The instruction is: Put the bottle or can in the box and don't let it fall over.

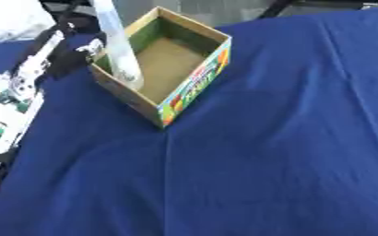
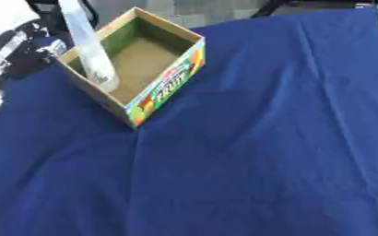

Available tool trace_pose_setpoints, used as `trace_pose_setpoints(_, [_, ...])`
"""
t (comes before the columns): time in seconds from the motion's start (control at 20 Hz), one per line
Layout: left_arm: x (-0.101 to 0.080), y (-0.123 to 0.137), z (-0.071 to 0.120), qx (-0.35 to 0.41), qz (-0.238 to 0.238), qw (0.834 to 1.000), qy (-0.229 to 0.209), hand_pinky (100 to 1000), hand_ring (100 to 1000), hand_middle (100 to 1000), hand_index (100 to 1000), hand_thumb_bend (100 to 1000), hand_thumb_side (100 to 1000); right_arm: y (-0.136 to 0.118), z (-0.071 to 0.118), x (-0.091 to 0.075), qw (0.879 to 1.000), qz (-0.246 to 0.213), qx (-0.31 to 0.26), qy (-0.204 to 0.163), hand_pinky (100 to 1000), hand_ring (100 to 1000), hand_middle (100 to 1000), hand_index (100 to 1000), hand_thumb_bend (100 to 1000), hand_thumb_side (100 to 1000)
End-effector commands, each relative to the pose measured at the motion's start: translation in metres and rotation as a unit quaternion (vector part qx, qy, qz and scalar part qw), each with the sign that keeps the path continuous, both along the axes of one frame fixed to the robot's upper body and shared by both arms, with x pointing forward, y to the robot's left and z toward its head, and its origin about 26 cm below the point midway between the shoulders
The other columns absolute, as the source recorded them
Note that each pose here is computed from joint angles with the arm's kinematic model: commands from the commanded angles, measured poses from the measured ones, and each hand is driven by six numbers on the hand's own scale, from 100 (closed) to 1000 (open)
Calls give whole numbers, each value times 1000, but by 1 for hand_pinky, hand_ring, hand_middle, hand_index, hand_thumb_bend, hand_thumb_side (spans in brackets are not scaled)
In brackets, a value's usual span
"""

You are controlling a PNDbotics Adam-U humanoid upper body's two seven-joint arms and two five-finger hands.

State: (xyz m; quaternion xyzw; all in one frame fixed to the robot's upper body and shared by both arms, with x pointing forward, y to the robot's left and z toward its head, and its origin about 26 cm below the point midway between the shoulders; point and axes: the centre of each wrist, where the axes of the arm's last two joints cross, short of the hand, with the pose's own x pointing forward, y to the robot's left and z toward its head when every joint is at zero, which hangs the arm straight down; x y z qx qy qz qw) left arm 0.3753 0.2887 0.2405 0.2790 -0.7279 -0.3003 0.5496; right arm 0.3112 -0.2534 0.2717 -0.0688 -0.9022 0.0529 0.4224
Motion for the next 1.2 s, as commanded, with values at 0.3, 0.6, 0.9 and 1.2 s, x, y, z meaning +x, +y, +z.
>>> trace_pose_setpoints(0.3, [-49,6,13,-15,-11,999,-50,1000,1000,1000,958,135,758,-9,8,-5,1000,-20,-7,-17,1000,945,1000,960,100,470])
trace_pose_setpoints(0.6, [-76,11,17,-126,-20,981,-145,1000,1000,1000,945,100,647,-11,9,-5,999,-27,-4,-21,1000,946,1000,960,100,470])
trace_pose_setpoints(0.9, [-79,23,11,-242,-38,942,-228,1000,1000,1000,938,100,614,-14,7,-5,999,-36,0,-19,1000,946,1000,960,100,470])
trace_pose_setpoints(1.2, [-80,28,10,-321,-39,909,-264,1000,1000,1000,920,100,631,-16,4,-6,999,-44,4,-14,1000,947,1000,960,100,470])
